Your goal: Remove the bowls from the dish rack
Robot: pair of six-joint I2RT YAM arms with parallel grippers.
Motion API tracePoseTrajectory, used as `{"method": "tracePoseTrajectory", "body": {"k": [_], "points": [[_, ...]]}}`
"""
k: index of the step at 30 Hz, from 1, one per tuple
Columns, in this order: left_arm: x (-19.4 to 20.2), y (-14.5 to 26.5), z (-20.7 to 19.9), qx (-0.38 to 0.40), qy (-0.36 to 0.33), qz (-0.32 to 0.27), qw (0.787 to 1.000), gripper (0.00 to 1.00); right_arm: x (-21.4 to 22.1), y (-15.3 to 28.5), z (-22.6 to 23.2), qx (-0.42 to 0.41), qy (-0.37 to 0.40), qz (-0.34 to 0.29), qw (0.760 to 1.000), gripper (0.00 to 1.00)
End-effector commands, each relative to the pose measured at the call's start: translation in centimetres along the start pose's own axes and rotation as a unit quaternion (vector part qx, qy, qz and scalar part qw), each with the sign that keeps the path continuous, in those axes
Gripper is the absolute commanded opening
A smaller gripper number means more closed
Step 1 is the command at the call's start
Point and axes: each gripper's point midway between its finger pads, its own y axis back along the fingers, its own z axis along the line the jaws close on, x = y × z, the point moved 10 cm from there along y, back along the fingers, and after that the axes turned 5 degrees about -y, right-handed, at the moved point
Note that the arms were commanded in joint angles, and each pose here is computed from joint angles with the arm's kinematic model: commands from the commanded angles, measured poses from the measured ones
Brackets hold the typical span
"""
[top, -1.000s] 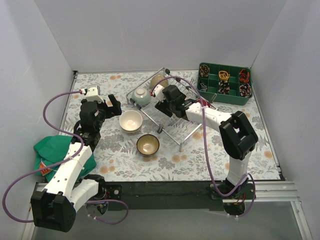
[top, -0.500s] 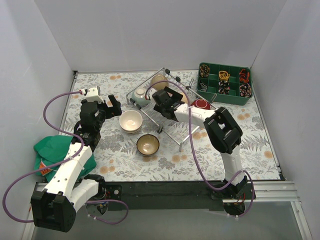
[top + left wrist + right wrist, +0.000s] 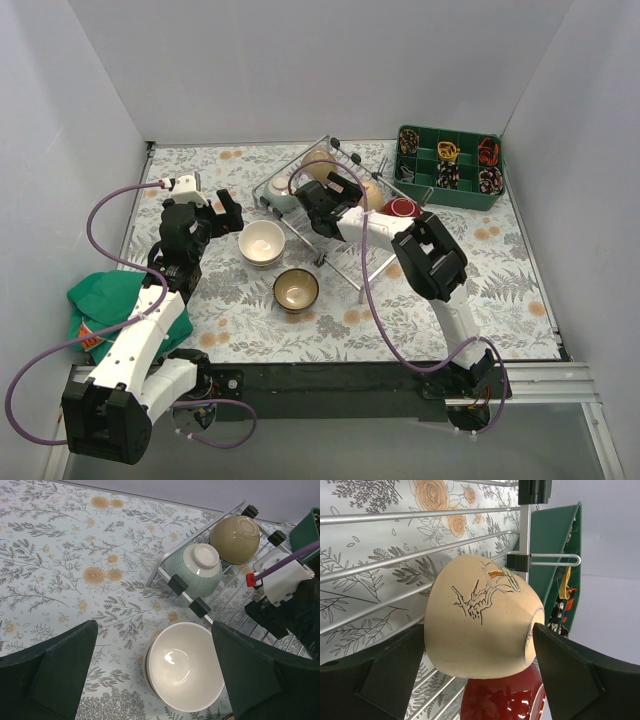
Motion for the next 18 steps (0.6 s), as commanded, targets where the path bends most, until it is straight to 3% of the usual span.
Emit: {"method": "tracePoseTrajectory", "body": {"k": [1, 9, 18], "points": [[-0.2, 0.4, -0.1, 0.005, -0.006, -0.01, 1.0, 0.98, 2.8, -1.7, 2.6, -0.004, 0.041, 0.072, 0.997, 0.94], [-0.4, 0.4, -0.1, 0.005, -0.006, -0.013, 1.0, 0.98, 1.4, -0.1, 0.4, 0.01, 0.005, 0.05, 0.999, 0.77], [-0.4, 0.5, -0.1, 0.004, -0.006, -0.014, 1.0, 0.98, -0.7, 3.6, -3.8, 0.019, -0.039, -0.002, 0.999, 0.43]]}}
